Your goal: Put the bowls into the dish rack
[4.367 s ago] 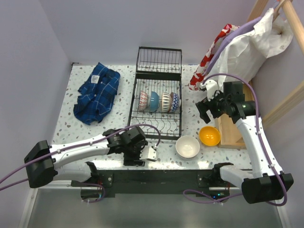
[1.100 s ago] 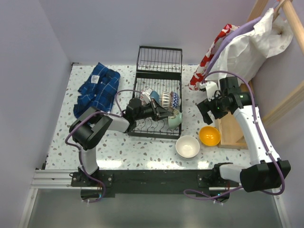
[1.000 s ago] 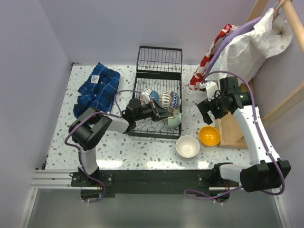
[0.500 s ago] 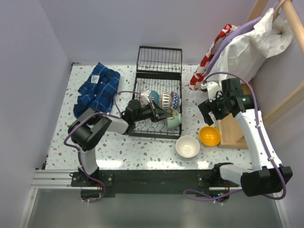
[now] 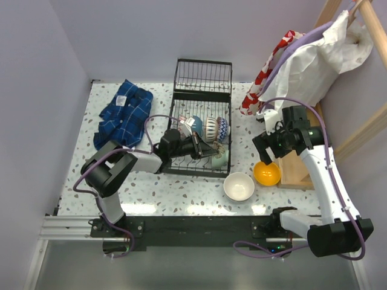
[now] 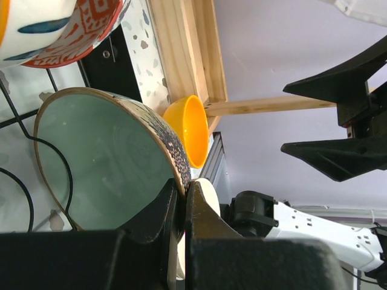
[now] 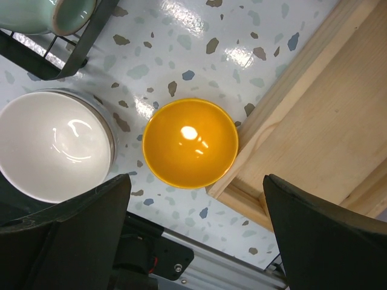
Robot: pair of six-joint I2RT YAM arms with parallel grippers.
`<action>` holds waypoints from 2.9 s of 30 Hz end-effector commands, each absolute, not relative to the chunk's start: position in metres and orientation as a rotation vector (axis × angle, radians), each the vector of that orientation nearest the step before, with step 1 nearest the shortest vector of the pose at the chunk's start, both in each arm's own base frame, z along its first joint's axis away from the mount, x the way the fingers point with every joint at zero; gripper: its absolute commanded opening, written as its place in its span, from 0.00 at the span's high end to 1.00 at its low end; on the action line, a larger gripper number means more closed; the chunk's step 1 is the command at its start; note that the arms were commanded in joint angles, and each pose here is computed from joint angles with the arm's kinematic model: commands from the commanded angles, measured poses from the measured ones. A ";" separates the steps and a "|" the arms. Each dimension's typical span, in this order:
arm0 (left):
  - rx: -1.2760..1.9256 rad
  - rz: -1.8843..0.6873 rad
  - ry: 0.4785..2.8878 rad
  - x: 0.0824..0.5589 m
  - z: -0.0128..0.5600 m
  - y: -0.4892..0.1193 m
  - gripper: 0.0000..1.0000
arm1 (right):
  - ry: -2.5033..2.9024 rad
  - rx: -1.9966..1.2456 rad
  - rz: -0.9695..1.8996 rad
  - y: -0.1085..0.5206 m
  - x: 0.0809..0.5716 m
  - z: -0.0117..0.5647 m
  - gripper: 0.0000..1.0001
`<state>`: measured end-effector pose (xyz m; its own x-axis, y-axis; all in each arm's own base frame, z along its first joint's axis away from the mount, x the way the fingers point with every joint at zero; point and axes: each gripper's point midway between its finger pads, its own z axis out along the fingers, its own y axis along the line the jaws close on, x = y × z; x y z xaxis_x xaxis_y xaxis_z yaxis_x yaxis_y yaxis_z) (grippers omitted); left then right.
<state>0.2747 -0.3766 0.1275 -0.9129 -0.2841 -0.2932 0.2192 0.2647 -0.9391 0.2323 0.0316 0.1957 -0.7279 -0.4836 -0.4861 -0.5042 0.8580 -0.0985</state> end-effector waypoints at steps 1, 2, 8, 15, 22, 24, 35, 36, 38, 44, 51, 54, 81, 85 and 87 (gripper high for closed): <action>0.015 -1.628 2.145 0.271 0.127 -0.371 1.00 | 2.487 -0.697 0.056 0.033 0.237 0.202 0.05; 0.020 -1.620 2.155 0.271 0.125 -0.370 1.00 | 2.487 -0.699 0.054 0.033 0.238 0.203 0.05; 0.083 -1.621 2.115 0.277 0.138 -0.375 1.00 | 2.477 -0.701 0.051 0.033 0.235 0.199 0.05; 0.134 -1.567 2.141 0.289 0.133 -0.384 1.00 | 2.467 -0.692 0.046 0.032 0.230 0.197 0.05; 0.099 -1.571 2.168 0.293 0.121 -0.394 1.00 | 2.467 -0.696 0.038 0.030 0.227 0.197 0.05; 0.054 -1.580 2.179 0.294 0.119 -0.395 0.98 | 2.465 -0.695 0.042 0.031 0.228 0.197 0.05; -0.085 -1.653 2.162 0.294 0.137 -0.397 0.73 | 2.465 -0.683 0.037 0.030 0.227 0.197 0.05; -0.078 -1.662 2.149 0.294 0.142 -0.398 0.67 | 2.466 -0.682 0.039 0.030 0.227 0.196 0.05; -0.053 -1.683 2.108 0.294 0.152 -0.399 0.60 | 2.475 -0.684 0.043 0.030 0.224 0.195 0.05; 0.021 -1.688 2.029 0.293 0.176 -0.399 0.40 | 2.481 -0.690 0.046 0.031 0.226 0.199 0.05; 0.060 -1.530 2.085 0.307 0.190 -0.378 0.26 | 2.474 -0.697 0.029 0.029 0.228 0.207 0.05; -0.001 -1.424 2.181 0.314 0.176 -0.355 0.13 | 2.474 -0.702 0.024 0.028 0.225 0.208 0.05; 1.776 -0.819 1.649 0.149 0.215 -0.365 0.36 | 2.285 -0.393 -0.058 0.010 0.174 0.269 0.02; 1.901 -0.711 1.631 0.140 0.187 -0.387 0.44 | 2.229 -0.330 -0.069 0.006 0.167 0.286 0.01; 1.955 -0.696 1.581 0.125 0.182 -0.403 0.45 | 2.196 -0.273 -0.059 0.006 0.167 0.295 0.01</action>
